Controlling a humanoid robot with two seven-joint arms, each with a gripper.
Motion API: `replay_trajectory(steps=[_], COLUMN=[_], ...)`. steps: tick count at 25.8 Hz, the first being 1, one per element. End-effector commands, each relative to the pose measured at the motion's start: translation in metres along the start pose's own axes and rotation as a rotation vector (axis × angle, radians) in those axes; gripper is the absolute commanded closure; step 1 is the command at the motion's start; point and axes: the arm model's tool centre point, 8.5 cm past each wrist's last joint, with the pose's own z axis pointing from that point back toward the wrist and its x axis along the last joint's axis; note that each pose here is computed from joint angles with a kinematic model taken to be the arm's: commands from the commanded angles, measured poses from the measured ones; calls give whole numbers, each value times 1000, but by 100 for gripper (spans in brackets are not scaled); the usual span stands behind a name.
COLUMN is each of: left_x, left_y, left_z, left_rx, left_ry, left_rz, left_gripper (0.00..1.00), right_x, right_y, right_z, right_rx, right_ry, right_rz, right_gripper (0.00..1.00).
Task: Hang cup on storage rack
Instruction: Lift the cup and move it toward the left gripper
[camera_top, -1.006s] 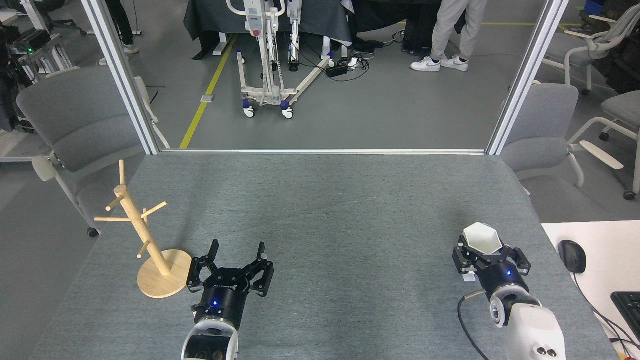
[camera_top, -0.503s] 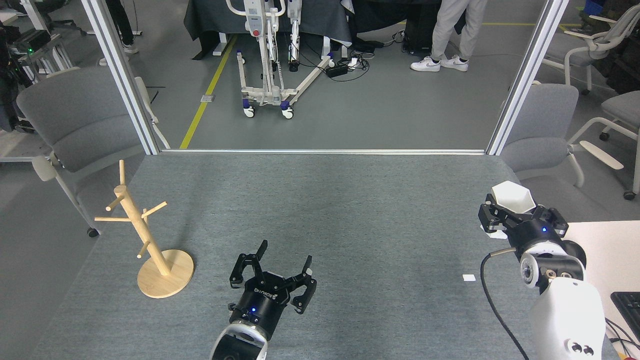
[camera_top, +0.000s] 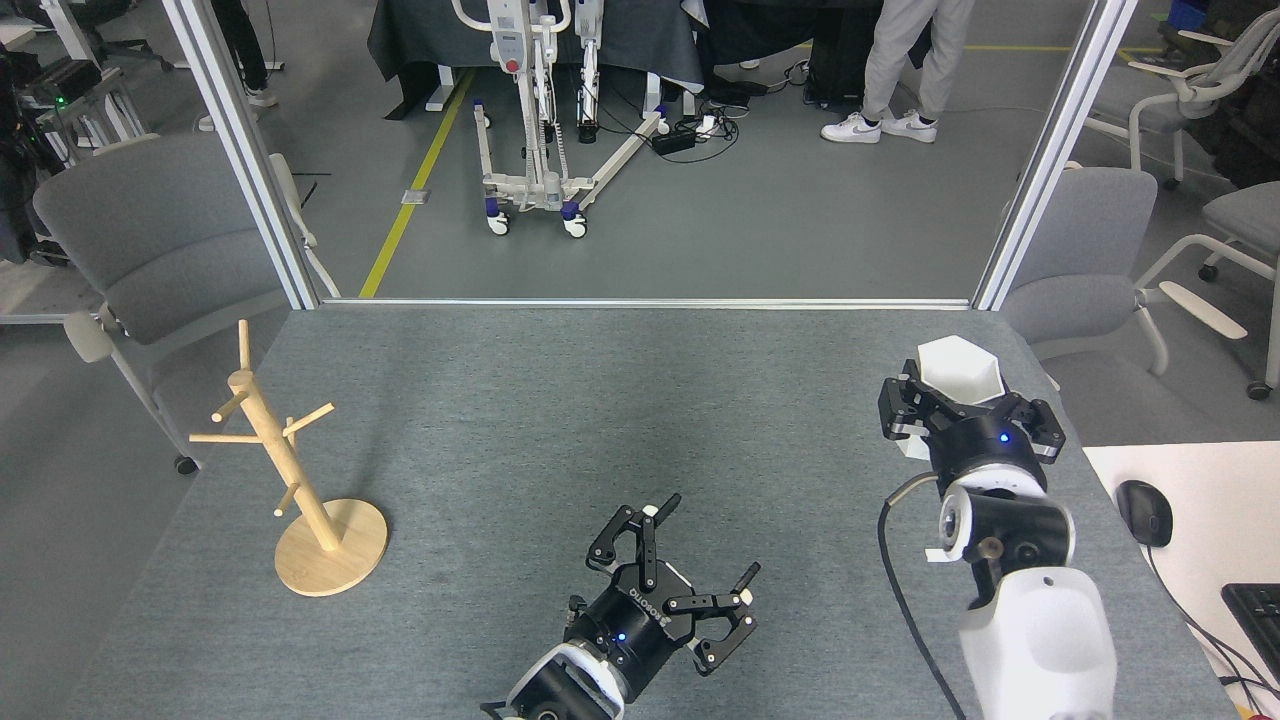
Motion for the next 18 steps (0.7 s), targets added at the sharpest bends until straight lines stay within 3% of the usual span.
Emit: replay_trajectory(steps=[1, 8, 18], left_x=[11, 3, -25], left_y=[2, 8, 14], left_z=[-12, -34, -62], left_rx=[-3, -50, -88], left_ry=[-53, -73, -69], left_rz=[-19, -56, 15], left_gripper=[2, 2, 2], right_x=[43, 87, 113], right_y=[-7, -7, -14], right_z=[12, 30, 39], right_rx=[2, 28, 45], right_ry=[6, 77, 68], right_rz=[-39, -33, -58], right_gripper=[84, 85, 85])
